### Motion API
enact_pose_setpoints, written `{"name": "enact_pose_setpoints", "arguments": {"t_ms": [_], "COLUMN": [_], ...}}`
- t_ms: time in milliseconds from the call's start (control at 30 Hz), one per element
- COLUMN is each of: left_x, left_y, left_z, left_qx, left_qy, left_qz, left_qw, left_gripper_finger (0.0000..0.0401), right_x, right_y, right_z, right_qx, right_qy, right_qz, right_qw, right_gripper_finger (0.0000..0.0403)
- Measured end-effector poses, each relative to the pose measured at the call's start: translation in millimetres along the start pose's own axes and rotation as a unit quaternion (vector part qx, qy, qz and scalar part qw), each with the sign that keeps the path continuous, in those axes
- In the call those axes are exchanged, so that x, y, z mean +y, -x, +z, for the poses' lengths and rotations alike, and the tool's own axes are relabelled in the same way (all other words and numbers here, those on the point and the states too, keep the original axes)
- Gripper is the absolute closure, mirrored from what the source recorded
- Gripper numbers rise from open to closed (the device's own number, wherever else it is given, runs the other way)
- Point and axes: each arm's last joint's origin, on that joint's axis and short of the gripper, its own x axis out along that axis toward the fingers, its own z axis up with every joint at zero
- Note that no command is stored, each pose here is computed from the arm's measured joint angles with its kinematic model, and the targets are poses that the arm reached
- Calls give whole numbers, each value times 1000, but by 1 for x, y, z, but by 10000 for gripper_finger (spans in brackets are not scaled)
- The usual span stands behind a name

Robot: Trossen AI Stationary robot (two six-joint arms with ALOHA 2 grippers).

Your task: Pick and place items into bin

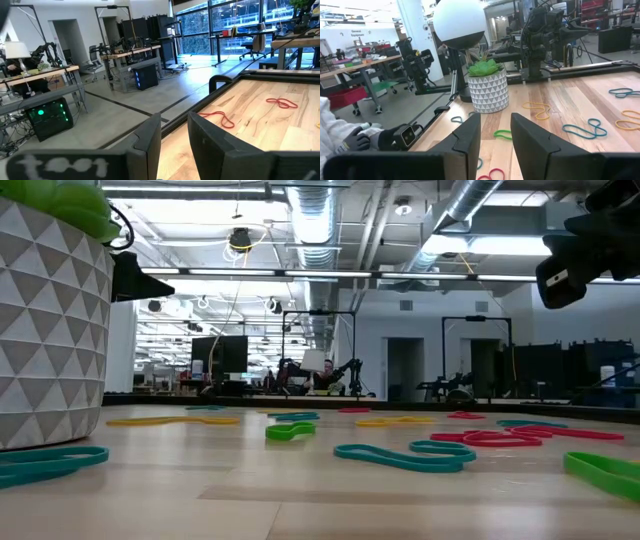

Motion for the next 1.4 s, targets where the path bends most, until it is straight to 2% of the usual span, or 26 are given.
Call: {"name": "enact_pose_setpoints", "arguments": {"t_ms": [767, 900, 1000, 1067, 1167, 1267, 1400], "left_x": [0, 0, 0, 0, 0, -1, -3], "left_y": [0, 0, 0, 0, 0, 0, 1], "left_z": [0, 0, 0, 0, 0, 2, 7], "left_qx": [0, -1, 0, 0, -2, -9, -40], "left_qy": [0, -18, -4, 15, 66, 129, 119], "left_qz": [0, 0, 0, 0, -2, -15, -78], "left_qw": [1000, 1000, 1000, 1000, 998, 991, 989], "left_gripper_finger": [312, 312, 312, 312, 312, 312, 312], "right_x": [0, 1, 3, 4, 5, 7, 8], "right_y": [0, 0, 0, 0, 0, 1, 1], "right_z": [0, -4, -4, -5, -5, -5, -5], "right_qx": [1, 27, 39, 42, 49, 54, 57], "right_qy": [-5, -136, -236, -280, -325, -345, -344], "right_qz": [0, 18, 35, 37, 45, 53, 57], "right_qw": [1000, 990, 970, 958, 943, 936, 935], "right_gripper_finger": [301, 301, 301, 301, 301, 301, 301]}}
